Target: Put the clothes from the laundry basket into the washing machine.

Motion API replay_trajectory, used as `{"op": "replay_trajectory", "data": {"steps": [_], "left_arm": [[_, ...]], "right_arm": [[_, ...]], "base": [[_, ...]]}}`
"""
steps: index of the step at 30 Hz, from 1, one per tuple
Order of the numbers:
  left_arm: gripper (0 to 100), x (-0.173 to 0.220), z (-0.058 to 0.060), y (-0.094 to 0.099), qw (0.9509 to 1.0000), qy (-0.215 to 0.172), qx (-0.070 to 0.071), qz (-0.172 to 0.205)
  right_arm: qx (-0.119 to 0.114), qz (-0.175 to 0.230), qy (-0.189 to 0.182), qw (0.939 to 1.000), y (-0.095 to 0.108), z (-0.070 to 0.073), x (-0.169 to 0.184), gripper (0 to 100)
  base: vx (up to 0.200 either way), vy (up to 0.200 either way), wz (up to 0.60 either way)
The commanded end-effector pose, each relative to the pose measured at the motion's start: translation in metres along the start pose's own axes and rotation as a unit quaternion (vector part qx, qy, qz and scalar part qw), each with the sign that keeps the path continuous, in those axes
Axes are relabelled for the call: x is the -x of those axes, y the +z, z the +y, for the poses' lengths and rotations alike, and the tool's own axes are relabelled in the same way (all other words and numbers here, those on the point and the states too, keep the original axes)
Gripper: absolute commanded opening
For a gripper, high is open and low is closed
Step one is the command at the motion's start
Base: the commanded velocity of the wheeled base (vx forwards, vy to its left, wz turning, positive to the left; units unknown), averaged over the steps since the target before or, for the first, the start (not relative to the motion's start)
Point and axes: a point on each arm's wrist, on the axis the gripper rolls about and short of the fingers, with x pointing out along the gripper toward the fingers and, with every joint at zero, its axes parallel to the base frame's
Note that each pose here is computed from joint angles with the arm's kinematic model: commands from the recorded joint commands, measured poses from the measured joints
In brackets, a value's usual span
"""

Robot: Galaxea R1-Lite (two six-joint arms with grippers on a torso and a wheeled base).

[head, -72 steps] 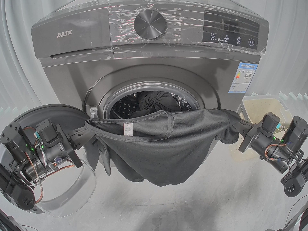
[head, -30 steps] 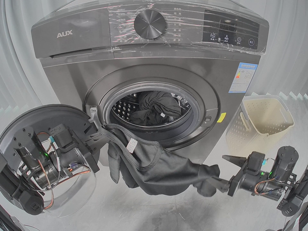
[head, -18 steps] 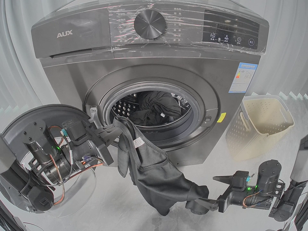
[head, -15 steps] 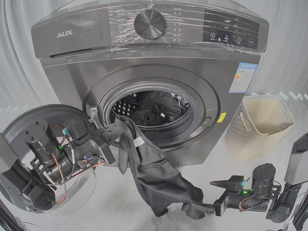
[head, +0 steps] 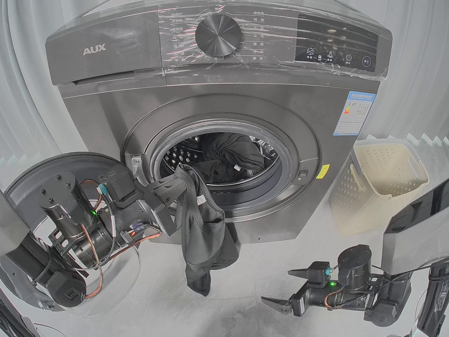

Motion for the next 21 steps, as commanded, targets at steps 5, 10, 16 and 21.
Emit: {"op": "replay_trajectory", "data": {"steps": [5, 10, 16, 21], "left_arm": [[0, -0.003, -0.007, 0.0, 0.9999, -0.014, 0.002, -0.001], [0, -0.003, -0.008, -0.001, 0.9999, -0.016, 0.003, 0.001], [0, -0.006, -0.008, 0.004, 0.9998, -0.018, 0.001, -0.012], [0, -0.008, -0.008, 0.009, 0.9995, -0.018, -0.002, -0.024]], "right_arm": [[0.023, -0.08, 0.033, 0.9959, 0.03, 0.012, -0.045, 100], [0.024, -0.12, 0.036, 0.9919, 0.044, 0.01, -0.072, 100], [0.026, -0.137, 0.037, 0.9895, 0.047, 0.007, -0.096, 100], [0.025, -0.143, 0.04, 0.9885, 0.046, 0.005, -0.112, 100]], "base": [[0.0, 0.0, 0.0], [0.0, 0.0, 0.0], [0.0, 0.0, 0.0], [0.0, 0.0, 0.0]]}}
